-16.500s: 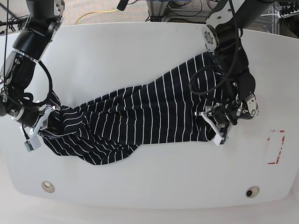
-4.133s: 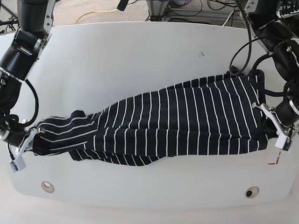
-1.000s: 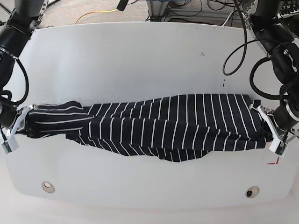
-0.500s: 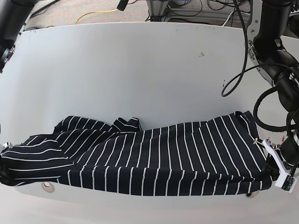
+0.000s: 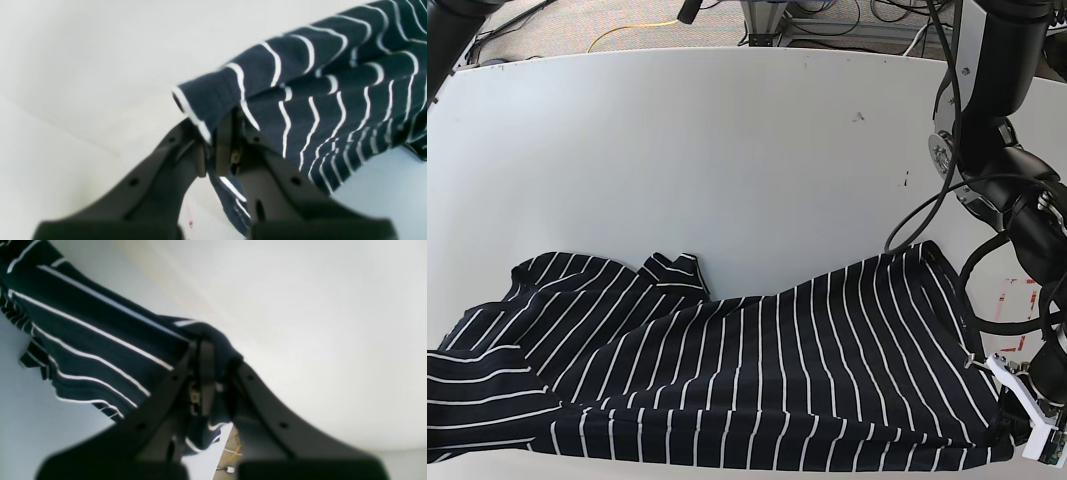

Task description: Fold the T-shirt properly

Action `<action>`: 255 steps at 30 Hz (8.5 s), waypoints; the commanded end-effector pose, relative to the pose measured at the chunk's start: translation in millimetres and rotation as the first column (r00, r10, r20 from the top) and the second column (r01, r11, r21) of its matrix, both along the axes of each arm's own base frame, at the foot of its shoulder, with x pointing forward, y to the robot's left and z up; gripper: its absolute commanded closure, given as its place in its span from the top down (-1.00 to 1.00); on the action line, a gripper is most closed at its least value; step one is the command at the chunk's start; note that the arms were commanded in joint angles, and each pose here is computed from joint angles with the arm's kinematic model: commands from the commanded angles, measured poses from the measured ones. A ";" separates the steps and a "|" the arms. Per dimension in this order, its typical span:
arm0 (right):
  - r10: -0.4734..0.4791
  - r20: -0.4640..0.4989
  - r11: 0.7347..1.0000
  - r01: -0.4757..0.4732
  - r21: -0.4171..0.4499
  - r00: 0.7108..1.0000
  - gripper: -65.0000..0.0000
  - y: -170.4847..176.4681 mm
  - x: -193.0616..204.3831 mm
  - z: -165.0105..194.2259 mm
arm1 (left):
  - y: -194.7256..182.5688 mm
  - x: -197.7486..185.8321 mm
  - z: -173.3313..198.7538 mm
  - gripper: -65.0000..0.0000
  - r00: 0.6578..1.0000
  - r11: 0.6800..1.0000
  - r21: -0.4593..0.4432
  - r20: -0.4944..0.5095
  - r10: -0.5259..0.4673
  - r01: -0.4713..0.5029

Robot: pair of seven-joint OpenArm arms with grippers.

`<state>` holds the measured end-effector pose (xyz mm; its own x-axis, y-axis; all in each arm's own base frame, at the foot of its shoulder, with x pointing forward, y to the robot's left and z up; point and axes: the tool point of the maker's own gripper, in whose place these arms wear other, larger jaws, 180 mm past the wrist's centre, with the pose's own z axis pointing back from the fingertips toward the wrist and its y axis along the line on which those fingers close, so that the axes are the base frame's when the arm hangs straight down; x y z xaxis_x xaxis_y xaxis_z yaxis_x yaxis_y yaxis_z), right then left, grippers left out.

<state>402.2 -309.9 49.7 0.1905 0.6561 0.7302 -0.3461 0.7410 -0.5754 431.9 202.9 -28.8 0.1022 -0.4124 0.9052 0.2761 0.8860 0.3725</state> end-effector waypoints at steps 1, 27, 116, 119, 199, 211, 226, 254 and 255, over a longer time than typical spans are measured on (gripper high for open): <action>-0.013 0.065 1.000 0.014 -0.020 0.998 -1.00 -3.6 -2.6 30.9 | 4.3 3.5 32.2 -0.95 0.997 1.000 -0.006 0.080 0.006 -0.005; 0.005 -0.133 0.971 -0.036 -0.235 0.991 -1.00 35.7 36.1 -14.5 | 74.7 9.7 118.9 -0.95 0.977 0.992 -0.083 0.180 0.113 -0.099; -0.234 0.452 0.939 0.321 -0.125 0.861 -1.00 -28.5 50.4 97.2 | 71.7 23.7 164.4 -0.94 0.941 0.990 0.075 0.326 0.092 -0.123; -0.177 0.465 0.949 0.276 -0.153 0.868 -1.00 -0.7 59.7 106.7 | 72.7 25.0 159.6 -0.94 0.944 0.990 0.075 0.316 0.093 -0.123; -0.190 0.389 0.942 0.278 -0.186 0.902 -1.00 63.1 81.0 34.8 | -252.8 16.6 -322.6 0.11 0.779 0.698 -0.710 -0.387 -0.494 0.091; -0.188 0.403 0.941 0.282 -0.187 0.895 -1.00 63.8 77.7 39.1 | -274.1 28.4 -349.6 0.11 0.780 0.738 -0.673 -0.435 -0.451 0.051; -0.209 0.431 0.927 0.318 -0.200 0.878 -1.00 65.1 62.5 45.8 | -277.3 32.9 -357.3 0.12 0.838 0.801 -0.594 -0.403 -0.368 0.066; -0.226 0.422 0.914 0.341 -0.220 0.878 -1.00 66.2 52.3 34.7 | -272.6 41.4 -336.3 -1.00 0.863 0.745 -0.666 -0.351 -0.364 0.043; -0.226 0.424 0.913 0.342 -0.221 0.877 -1.00 65.8 51.8 35.1 | -270.2 37.6 -335.9 -1.00 0.858 0.744 -0.666 -0.354 -0.373 0.049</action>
<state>459.7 -241.5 61.3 0.1817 0.8031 0.5675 0.0882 0.5615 -0.8228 450.8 -71.1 -399.5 0.5979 0.1274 0.7914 0.4315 0.7809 -0.4517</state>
